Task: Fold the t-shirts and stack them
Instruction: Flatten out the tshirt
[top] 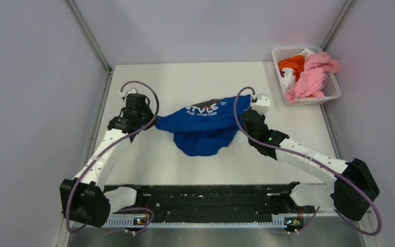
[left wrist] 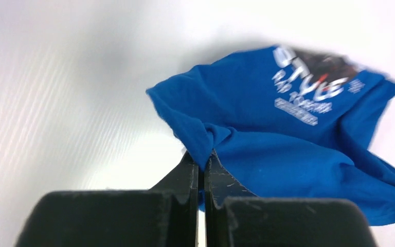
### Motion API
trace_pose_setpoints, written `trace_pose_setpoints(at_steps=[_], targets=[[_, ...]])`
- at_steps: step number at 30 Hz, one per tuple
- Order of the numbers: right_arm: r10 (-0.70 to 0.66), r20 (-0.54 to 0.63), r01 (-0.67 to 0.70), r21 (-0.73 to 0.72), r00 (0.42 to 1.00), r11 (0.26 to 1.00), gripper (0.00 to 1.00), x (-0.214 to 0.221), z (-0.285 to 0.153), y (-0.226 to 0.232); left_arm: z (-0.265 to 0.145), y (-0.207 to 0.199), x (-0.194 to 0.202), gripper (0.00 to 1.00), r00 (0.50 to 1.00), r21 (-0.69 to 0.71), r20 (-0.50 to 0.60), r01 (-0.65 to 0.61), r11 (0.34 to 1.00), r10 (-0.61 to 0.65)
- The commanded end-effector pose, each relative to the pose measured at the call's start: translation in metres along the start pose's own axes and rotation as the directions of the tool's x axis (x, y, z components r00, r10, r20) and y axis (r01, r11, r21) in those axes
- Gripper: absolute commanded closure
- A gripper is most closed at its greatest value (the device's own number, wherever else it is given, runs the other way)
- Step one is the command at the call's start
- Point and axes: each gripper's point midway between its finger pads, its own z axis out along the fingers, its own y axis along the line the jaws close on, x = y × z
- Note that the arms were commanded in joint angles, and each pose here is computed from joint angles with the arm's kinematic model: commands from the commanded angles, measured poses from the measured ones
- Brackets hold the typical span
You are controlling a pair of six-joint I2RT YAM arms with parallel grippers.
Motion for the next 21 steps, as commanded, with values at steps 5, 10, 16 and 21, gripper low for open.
trace_pose_setpoints(at_steps=[5,10,16,21], targets=[[0.098,0.423,-0.078,-0.065,0.901,0.995,1.00,-0.184,-0.052,0.001,-0.087,-0.079,-0.125,1.00,0.930,0.210,0.365,-0.043,0.977,-0.038],[0.122,0.561,-0.011,-0.196,0.819,0.981,1.00,-0.267,-0.113,0.011,-0.188,-0.120,-0.179,1.00,0.827,0.365,0.558,-0.166,0.916,-0.072],[0.193,0.651,0.116,-0.400,0.734,0.909,1.00,-0.351,-0.219,0.014,-0.318,-0.144,-0.209,1.00,0.686,0.467,0.718,-0.345,0.814,-0.121],[0.265,0.666,0.234,-0.560,0.697,0.794,1.00,-0.387,-0.296,0.021,-0.411,-0.145,-0.209,1.00,0.586,0.501,0.791,-0.456,0.736,-0.176]])
